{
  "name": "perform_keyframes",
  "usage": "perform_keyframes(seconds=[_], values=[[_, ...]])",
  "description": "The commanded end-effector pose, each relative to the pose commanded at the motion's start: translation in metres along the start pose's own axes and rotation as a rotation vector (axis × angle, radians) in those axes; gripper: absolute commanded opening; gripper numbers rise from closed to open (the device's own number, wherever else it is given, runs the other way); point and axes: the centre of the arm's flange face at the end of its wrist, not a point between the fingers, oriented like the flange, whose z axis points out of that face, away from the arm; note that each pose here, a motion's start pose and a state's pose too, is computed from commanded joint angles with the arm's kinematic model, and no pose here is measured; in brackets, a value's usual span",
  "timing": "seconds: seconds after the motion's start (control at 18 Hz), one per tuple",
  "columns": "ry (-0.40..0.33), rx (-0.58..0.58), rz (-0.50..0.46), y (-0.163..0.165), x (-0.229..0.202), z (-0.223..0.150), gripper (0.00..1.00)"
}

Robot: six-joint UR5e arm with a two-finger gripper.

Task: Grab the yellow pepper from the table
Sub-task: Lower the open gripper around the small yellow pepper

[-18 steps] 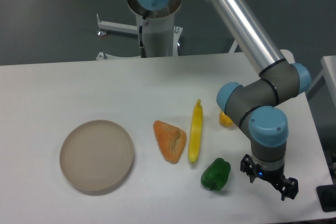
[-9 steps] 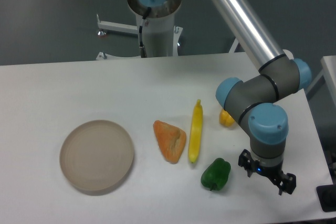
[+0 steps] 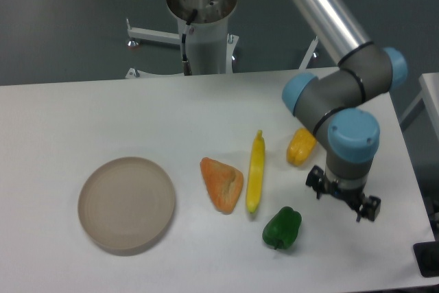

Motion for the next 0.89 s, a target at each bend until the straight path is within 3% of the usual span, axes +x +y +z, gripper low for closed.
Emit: perform_keyframes(seconds=[0.17,0.56,0.89], values=[[0.071,-0.040,-0.001,0.016,0.013,0.004,1.00],[0.141,-0.076,0.059,0.051,0.041,0.020,1.00],[0.186,-0.096,0.068,0.057,0.067,0.041,1.00]])
